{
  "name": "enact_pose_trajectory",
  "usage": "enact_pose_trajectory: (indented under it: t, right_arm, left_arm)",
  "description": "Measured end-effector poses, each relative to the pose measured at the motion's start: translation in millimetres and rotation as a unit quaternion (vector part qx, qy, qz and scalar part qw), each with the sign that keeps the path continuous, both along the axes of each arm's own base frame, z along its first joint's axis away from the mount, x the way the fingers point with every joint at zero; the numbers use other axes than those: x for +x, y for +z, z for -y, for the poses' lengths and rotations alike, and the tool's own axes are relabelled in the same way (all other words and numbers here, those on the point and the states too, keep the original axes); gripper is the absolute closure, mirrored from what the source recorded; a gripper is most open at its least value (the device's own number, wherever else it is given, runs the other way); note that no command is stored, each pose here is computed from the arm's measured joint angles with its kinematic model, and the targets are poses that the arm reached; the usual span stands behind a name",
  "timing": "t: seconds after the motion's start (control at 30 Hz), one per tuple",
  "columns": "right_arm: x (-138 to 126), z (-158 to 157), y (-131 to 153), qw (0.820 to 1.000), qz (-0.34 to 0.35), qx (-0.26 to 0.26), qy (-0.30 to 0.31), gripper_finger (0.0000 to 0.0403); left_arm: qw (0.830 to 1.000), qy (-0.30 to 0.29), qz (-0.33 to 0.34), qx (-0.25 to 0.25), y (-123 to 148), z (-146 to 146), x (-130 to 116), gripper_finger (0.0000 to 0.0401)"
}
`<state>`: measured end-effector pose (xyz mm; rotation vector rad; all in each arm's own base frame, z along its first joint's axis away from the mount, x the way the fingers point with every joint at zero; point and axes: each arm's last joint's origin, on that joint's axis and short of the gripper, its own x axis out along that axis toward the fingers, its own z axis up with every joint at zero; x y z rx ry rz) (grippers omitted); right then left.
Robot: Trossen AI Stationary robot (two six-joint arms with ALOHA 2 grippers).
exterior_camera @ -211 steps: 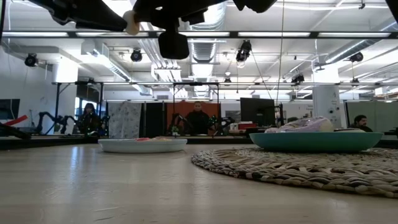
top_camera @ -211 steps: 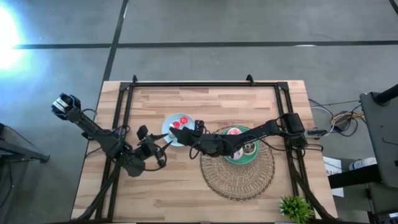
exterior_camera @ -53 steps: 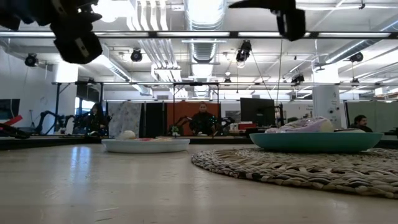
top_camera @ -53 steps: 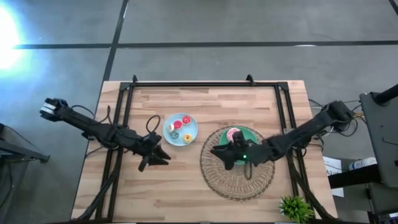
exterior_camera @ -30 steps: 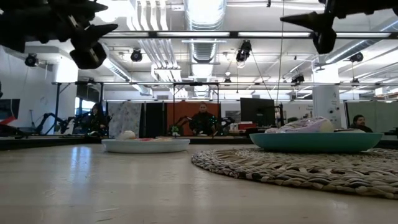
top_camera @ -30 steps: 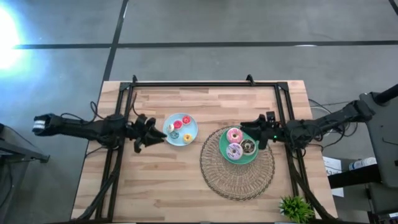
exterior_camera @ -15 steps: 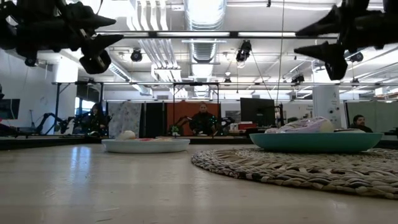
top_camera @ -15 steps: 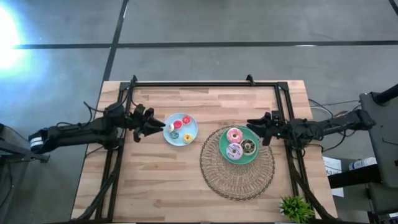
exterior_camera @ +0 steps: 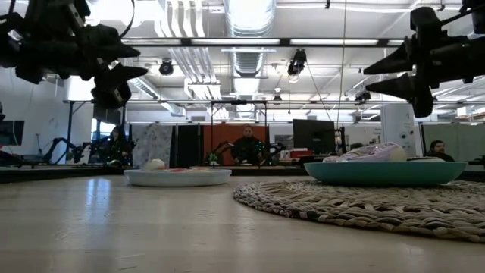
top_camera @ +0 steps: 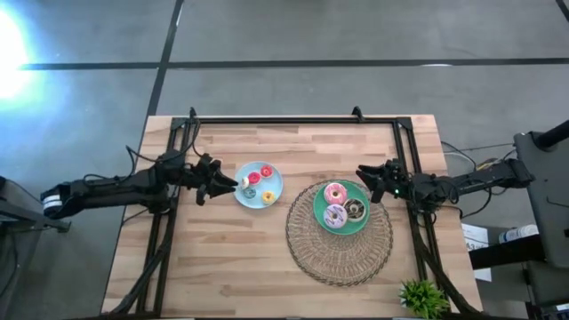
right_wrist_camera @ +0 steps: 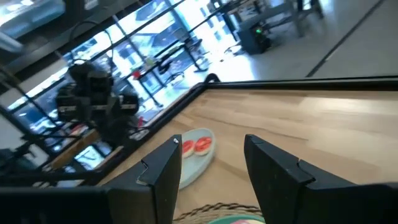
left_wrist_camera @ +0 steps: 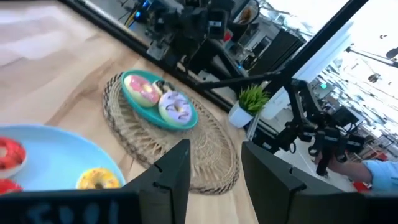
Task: Pick & Place donuts
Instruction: Return to Home Position
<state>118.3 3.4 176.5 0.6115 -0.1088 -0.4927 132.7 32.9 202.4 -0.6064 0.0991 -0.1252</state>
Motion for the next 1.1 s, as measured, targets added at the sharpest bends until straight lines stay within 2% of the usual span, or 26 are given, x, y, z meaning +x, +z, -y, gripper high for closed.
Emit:
enact_pose_trajectory:
  t: [0.1,0.2,0.37,0.43,0.53,0.77,1.1]
  right_arm:
    - [-0.4,0.2,-4.5,1.0,-0.007,-0.001,-0.003,0.0236]
    - [-0.7,0.3,-8.0,1.0,-0.012,-0.002,-0.003,0.0236]
    - [-0.8,0.3,-8.5,1.0,-0.012,-0.002,-0.004,0.0236]
    - [-1.0,0.4,-8.5,1.0,-0.015,-0.008,-0.005,0.0236]
    - [-1.7,1.3,-11.3,0.999,-0.035,-0.02,-0.02,0.0236]
    - [-4.0,2.4,-20.8,0.995,-0.087,-0.032,-0.036,0.0236]
    - [-6.3,2.8,-29.8,0.989,-0.135,-0.042,-0.037,0.0236]
  left_arm:
    - [1.0,-0.005,-0.001,-0.001,-5.2,3.4,-2.8,0.0284]
    - [0.999,-0.021,0.025,0.008,-8.2,10.4,-11.0,0.0284]
    - [0.998,-0.044,0.05,0.014,-26.3,19.5,-22.1,0.0284]
    - [0.997,-0.055,0.046,0.014,-30.4,22.6,-25.2,0.0284]
    - [0.998,-0.069,0.005,0.003,-39.1,26.5,-29.1,0.0284]
    - [0.993,-0.094,0.073,0.019,-28.4,32.8,-37.8,0.0284]
    - [0.988,-0.127,0.086,0.017,-26.2,39.5,-38.5,0.0284]
